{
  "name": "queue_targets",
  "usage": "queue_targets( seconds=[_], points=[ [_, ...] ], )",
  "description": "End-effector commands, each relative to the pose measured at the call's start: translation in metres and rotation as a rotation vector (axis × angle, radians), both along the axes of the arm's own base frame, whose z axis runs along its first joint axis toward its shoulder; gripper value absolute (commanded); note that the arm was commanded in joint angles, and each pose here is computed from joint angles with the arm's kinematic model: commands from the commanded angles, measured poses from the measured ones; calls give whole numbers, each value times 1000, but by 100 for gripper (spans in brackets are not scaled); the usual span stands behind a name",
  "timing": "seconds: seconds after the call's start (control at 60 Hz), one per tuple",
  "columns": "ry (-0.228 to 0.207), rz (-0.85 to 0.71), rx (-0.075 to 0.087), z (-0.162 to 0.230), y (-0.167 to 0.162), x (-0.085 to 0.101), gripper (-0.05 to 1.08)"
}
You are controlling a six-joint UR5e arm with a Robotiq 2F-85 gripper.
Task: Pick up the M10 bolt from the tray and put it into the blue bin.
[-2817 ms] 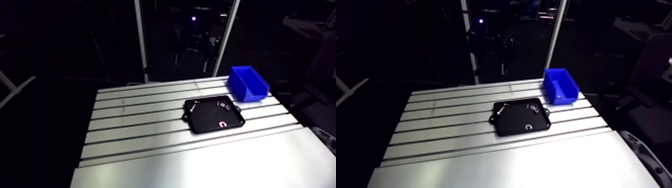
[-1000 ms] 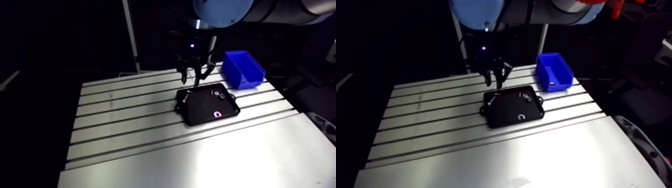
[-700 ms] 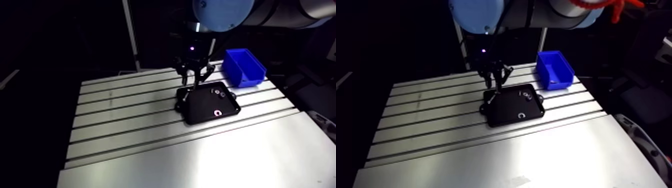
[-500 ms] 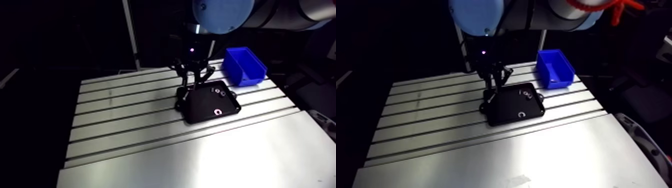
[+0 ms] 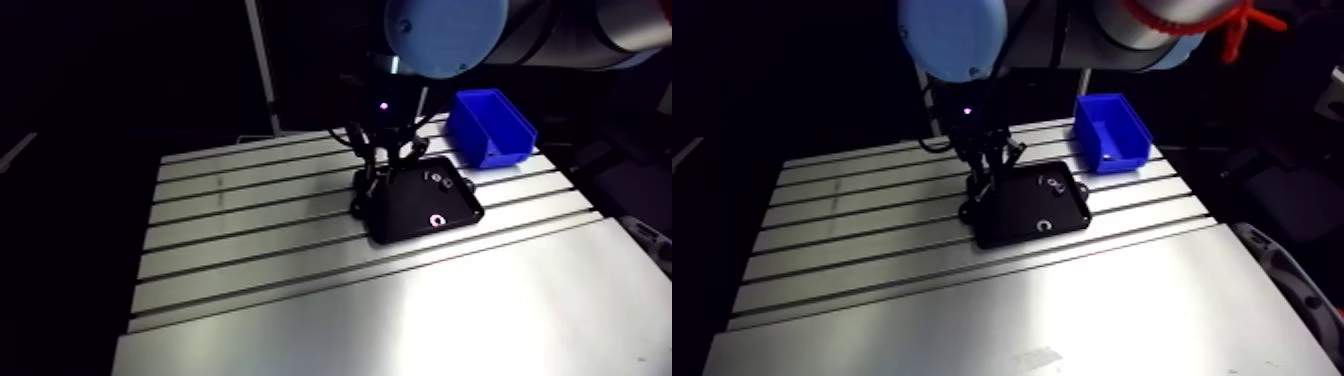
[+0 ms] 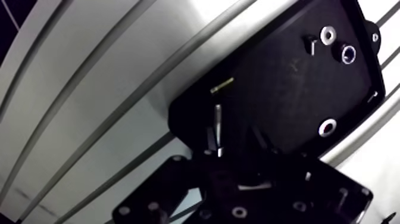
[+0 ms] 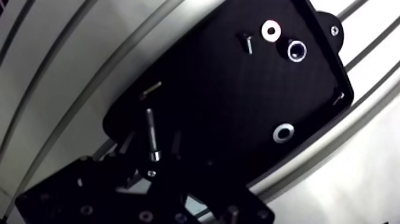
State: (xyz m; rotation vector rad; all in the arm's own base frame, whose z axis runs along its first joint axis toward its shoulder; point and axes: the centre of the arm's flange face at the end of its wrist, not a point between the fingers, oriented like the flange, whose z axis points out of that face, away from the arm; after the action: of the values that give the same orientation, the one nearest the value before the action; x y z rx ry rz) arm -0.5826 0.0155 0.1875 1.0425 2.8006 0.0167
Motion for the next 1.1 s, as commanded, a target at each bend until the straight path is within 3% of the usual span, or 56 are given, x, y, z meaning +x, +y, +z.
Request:
queue_targets(
  seconds=[0.017,1.1],
  points=[
    [-4,1,-1,-5,0,0,60],
    [-3,12,-1,-15,-3,-3,62]
  ],
)
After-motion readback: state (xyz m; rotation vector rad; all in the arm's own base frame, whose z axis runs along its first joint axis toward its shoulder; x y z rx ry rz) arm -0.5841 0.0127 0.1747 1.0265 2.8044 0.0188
